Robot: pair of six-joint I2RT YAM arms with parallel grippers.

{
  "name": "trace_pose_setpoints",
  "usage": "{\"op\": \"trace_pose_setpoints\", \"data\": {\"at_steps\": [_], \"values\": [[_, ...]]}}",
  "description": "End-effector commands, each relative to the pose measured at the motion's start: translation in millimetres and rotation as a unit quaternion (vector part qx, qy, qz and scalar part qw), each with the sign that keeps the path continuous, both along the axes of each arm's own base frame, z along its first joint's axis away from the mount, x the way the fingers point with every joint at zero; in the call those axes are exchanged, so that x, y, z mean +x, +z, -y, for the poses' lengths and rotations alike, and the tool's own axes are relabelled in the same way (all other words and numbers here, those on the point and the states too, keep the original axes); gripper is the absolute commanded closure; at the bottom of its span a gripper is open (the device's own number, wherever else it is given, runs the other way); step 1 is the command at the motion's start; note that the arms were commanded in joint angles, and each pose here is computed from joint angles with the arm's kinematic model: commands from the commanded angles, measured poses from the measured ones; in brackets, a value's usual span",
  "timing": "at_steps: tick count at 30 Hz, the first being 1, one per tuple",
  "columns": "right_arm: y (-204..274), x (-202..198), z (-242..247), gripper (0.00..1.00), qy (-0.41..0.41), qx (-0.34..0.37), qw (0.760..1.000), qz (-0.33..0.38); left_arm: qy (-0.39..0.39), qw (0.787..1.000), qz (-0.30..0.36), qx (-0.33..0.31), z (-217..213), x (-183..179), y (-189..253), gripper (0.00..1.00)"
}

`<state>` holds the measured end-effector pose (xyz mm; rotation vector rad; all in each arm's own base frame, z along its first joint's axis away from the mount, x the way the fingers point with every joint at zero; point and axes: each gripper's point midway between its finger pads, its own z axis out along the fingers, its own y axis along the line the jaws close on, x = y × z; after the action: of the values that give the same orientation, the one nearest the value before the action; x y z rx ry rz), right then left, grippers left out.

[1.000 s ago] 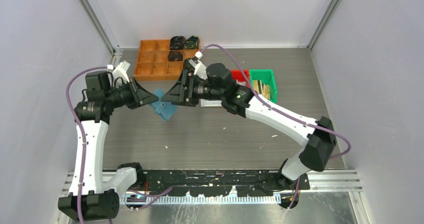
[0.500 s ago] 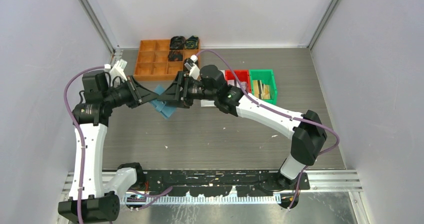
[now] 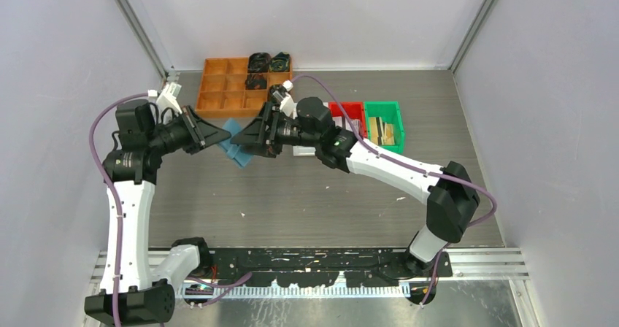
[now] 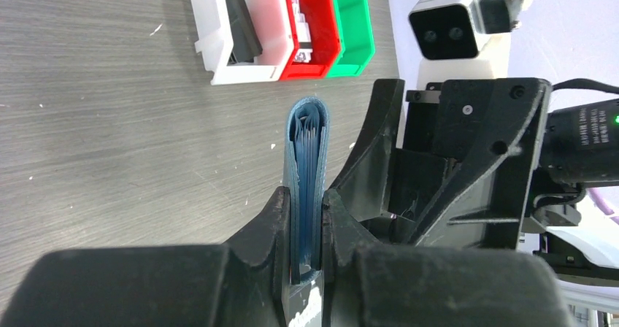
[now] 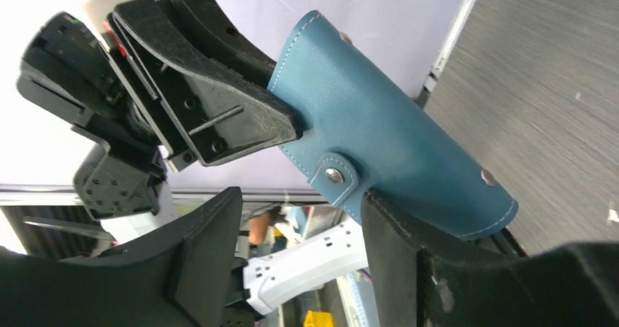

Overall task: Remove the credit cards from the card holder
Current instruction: Open the card holder.

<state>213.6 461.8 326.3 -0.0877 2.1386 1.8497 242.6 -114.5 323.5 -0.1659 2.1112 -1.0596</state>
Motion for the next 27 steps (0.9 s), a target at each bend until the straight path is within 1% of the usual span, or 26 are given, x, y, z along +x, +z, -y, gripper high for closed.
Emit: {"op": "trace_pose_setpoints", "data": {"at_steps": [1, 5, 9, 12, 18, 21, 24, 25, 27], "values": [[30.7, 8.0, -9.4, 0.35, -0.002, 0.1, 0.994, -0.034, -0.035, 0.995, 0.083, -0.038, 14.0, -10.9, 57.1, 1.0], [51.7, 14.2, -14.9, 0.37, -0.004, 0.15, 0.988, -0.044, -0.037, 0.995, 0.084, -0.049, 16.0, -12.5, 62.7, 1.0], [58.9, 16.9, -14.4, 0.41, -0.012, 0.167, 0.985, -0.047, -0.036, 0.994, 0.092, -0.056, 16.8, -13.2, 69.1, 1.0], [68.3, 17.7, -12.3, 0.44, -0.01, 0.207, 0.977, -0.059, -0.034, 0.993, 0.091, -0.064, 17.5, -13.5, 71.0, 1.0], [91.5, 13.0, -15.4, 0.51, 0.01, 0.261, 0.963, -0.057, -0.021, 0.994, 0.073, -0.075, 16.8, -14.2, 60.9, 1.0], [96.7, 10.3, -15.9, 0.58, 0.012, 0.267, 0.962, -0.05, -0.012, 0.995, 0.064, -0.077, 15.7, -13.6, 53.6, 1.0], [94.6, 8.9, -18.0, 0.71, 0.005, 0.26, 0.965, -0.044, -0.003, 0.995, 0.061, -0.077, 14.0, -11.7, 51.6, 1.0], [94.2, 8.6, -18.7, 0.74, 0.004, 0.257, 0.966, -0.041, -0.002, 0.995, 0.06, -0.078, 14.0, -11.6, 51.4, 1.0], [93.4, 5.7, -21.4, 0.75, 0.007, 0.249, 0.968, -0.036, 0.004, 0.995, 0.058, -0.077, 12.6, -9.9, 49.8, 1.0]]}}
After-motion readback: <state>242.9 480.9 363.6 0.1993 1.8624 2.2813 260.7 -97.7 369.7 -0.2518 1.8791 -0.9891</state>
